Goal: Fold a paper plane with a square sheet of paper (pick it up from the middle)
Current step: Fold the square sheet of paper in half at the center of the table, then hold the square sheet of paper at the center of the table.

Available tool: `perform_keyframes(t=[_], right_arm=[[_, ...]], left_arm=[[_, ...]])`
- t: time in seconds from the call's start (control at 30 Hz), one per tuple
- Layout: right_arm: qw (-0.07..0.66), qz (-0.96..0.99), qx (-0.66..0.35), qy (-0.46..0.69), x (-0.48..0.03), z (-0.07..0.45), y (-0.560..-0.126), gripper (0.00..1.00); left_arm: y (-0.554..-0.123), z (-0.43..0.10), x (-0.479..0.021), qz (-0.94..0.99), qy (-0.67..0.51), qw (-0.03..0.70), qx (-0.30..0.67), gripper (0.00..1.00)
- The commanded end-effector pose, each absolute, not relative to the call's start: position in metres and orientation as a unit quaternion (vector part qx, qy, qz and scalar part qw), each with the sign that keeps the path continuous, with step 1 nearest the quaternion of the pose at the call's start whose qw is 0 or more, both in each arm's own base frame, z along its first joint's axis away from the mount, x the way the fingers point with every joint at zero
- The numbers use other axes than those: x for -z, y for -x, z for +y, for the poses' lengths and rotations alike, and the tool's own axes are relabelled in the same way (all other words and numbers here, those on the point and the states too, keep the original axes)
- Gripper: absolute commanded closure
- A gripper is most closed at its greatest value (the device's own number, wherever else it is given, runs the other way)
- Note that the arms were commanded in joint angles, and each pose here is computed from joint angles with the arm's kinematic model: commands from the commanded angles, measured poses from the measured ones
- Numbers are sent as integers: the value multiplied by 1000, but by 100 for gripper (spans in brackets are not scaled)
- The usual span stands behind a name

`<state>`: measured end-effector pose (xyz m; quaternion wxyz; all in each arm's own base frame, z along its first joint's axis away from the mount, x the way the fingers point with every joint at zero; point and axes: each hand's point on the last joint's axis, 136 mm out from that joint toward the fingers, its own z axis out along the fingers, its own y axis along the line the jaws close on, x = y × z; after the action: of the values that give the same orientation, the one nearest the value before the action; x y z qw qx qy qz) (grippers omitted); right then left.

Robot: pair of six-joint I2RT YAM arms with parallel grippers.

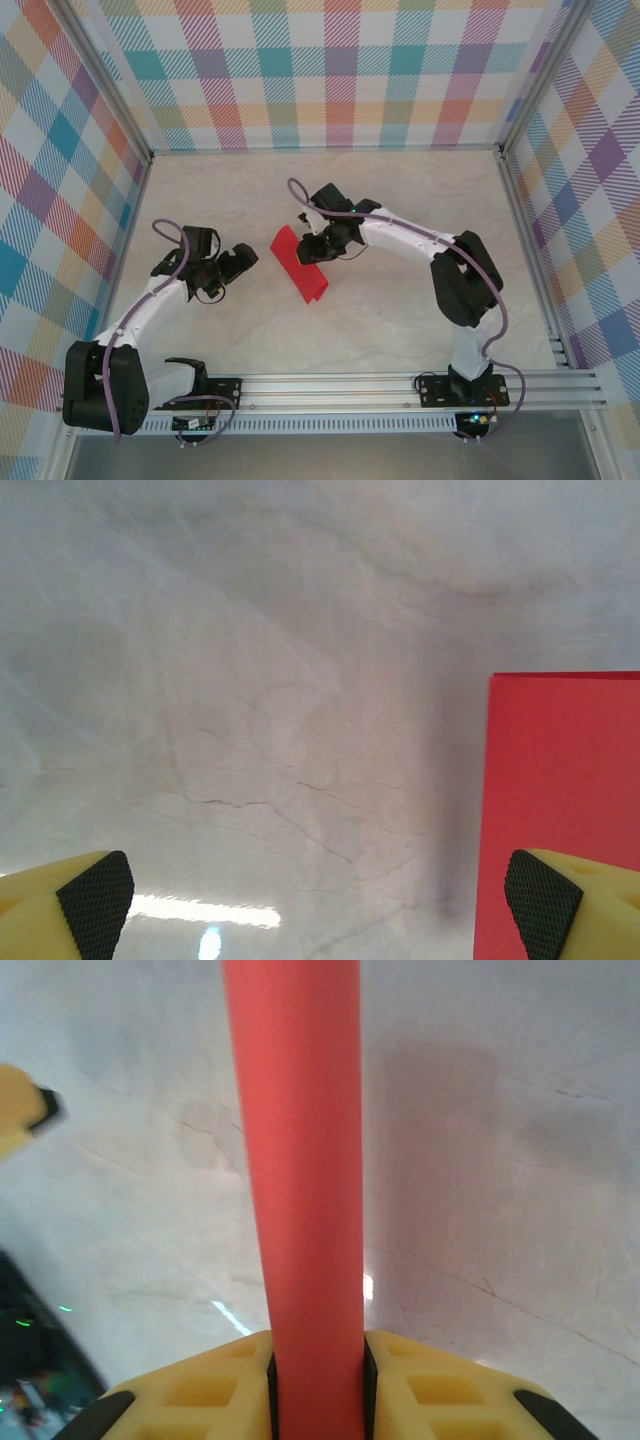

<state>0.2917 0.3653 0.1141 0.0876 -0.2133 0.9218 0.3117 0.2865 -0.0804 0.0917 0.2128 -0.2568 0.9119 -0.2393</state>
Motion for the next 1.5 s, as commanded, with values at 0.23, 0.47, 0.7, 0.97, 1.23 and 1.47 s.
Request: perform_keyframes(t=[0.23, 0.47, 0.7, 0.97, 1.23, 1.47], right_arm=[[63, 930, -349, 97, -72, 338, -300, 73], [59, 933, -345, 79, -55, 319, -298, 71], [50, 938, -338, 56, -38, 305, -290, 70], [44, 940, -335, 41, -31, 299, -286, 70], [43, 946, -319, 32, -30, 293, -286, 68], [46, 956, -289, 33, -40, 284, -285, 54]], left_arm=[[-303, -141, -98, 894, 201, 211, 340, 14], [-306, -188, -87, 895, 167, 187, 370, 30], [-309, -233, -74, 896, 136, 176, 383, 55], [-307, -264, -55, 906, 105, 153, 379, 67], [-302, -264, -26, 929, 103, 122, 335, 78], [-297, -258, -9, 943, 103, 98, 302, 82]])
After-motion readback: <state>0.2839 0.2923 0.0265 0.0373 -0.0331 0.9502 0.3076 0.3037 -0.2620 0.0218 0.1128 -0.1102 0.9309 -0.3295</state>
